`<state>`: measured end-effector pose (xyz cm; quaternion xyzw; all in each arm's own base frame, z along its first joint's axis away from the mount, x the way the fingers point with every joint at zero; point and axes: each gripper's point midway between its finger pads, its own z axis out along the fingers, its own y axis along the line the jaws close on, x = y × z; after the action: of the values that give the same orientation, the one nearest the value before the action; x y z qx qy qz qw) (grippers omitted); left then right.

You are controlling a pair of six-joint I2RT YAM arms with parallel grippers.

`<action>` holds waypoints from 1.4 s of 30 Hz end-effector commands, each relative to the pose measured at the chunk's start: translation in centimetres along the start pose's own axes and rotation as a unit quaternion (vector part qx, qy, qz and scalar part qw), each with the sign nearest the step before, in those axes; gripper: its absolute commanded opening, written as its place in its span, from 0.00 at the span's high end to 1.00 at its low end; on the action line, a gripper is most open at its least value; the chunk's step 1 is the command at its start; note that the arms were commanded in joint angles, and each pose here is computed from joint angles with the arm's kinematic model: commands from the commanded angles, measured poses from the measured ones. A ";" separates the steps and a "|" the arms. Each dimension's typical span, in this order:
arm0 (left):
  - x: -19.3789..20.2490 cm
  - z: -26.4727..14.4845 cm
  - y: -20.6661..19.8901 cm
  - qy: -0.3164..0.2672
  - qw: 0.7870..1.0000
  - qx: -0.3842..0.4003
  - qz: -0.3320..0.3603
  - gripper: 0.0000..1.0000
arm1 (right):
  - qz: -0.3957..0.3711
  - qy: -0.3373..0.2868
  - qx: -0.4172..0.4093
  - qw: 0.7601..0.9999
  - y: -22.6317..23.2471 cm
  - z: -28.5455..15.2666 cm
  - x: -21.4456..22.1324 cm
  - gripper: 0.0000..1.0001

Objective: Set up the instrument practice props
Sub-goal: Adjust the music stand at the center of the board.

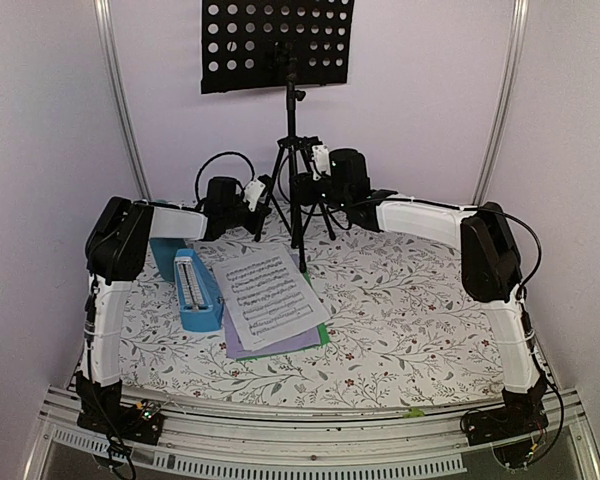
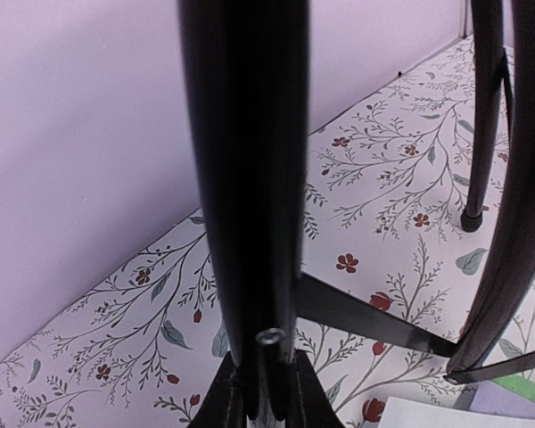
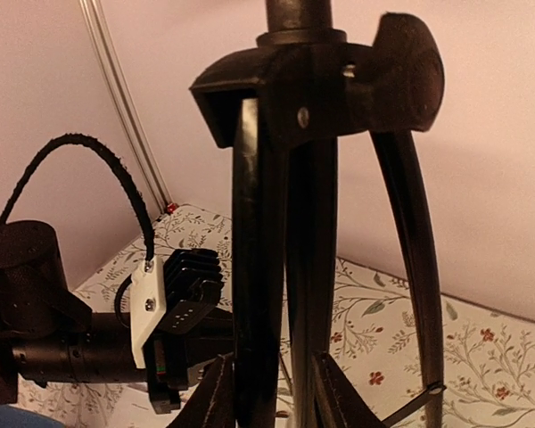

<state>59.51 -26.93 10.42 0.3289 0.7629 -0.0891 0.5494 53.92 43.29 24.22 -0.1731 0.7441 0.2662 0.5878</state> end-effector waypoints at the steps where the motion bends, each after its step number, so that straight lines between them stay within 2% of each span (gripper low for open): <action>1: 4.1 -0.1 -0.8 0.064 0.998 0.003 0.030 1.00 | -0.006 0.020 0.016 1.000 -1.1 0.0 1.2 0.76; 3: 4.1 -0.1 -0.9 0.064 0.997 0.003 0.030 1.00 | -0.012 0.024 0.019 0.999 -1.3 -0.4 1.4 0.89; 8: 4.1 -0.2 -0.9 0.063 0.998 0.003 0.031 1.00 | -0.027 0.035 0.015 0.999 -1.3 -1.2 1.8 1.00; 29: 2.7 -0.1 -2.5 0.074 0.997 0.004 0.038 1.00 | -0.058 0.071 0.002 0.996 -3.6 -6.8 3.2 1.00; 42: 2.2 0.7 -4.2 0.081 0.995 0.008 0.052 1.00 | -0.094 0.072 0.064 0.991 -5.9 -10.3 3.9 1.00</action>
<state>56.04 -32.94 10.73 0.4024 0.7353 -0.0896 0.5380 47.69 36.66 22.49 -0.2334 0.7508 0.2259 0.5752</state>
